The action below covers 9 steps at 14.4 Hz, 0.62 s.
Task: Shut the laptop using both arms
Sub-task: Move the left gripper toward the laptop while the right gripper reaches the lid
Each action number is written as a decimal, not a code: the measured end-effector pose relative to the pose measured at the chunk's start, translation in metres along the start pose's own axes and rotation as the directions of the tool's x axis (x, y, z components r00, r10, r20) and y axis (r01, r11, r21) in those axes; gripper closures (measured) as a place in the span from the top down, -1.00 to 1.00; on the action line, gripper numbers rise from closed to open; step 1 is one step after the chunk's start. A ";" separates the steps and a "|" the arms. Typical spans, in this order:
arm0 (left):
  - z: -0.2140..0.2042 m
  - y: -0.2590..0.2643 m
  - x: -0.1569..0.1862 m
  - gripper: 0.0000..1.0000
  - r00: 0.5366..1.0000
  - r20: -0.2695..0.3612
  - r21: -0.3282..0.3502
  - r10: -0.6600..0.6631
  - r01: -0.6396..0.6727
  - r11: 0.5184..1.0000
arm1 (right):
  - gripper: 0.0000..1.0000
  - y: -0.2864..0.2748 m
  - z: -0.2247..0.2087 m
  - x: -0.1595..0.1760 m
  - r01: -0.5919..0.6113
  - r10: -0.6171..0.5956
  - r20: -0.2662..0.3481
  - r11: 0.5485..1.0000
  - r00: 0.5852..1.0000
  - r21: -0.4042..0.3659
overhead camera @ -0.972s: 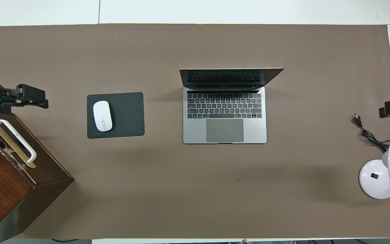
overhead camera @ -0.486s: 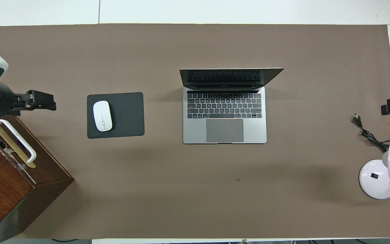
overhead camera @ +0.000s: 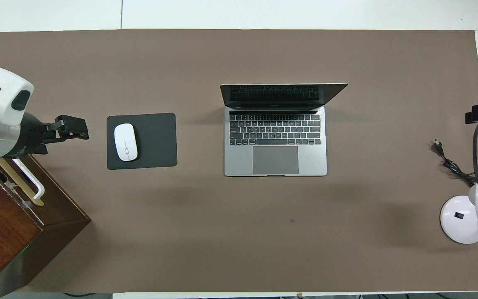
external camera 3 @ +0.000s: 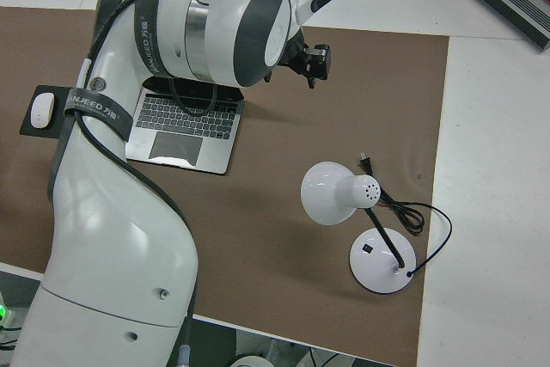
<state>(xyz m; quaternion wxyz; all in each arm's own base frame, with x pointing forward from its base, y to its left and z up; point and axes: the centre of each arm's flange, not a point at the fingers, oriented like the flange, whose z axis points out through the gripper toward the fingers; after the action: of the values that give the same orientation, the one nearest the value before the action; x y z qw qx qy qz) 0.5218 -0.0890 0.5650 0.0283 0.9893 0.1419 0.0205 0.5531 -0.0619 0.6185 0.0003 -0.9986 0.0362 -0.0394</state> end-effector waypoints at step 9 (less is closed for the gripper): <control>0.003 0.039 -0.023 1.00 0.925 0.011 0.000 -0.380 0.380 0.925 | -0.36 0.002 0.055 0.124 0.003 -0.004 -0.049 1.000 0.999 -0.009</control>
<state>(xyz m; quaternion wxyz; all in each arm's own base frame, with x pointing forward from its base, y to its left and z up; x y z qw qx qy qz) 0.5107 -0.1335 0.5633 0.0334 0.9432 0.3305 0.0093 0.6803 -0.0727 0.5738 -0.0050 -0.9973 0.0347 -0.0638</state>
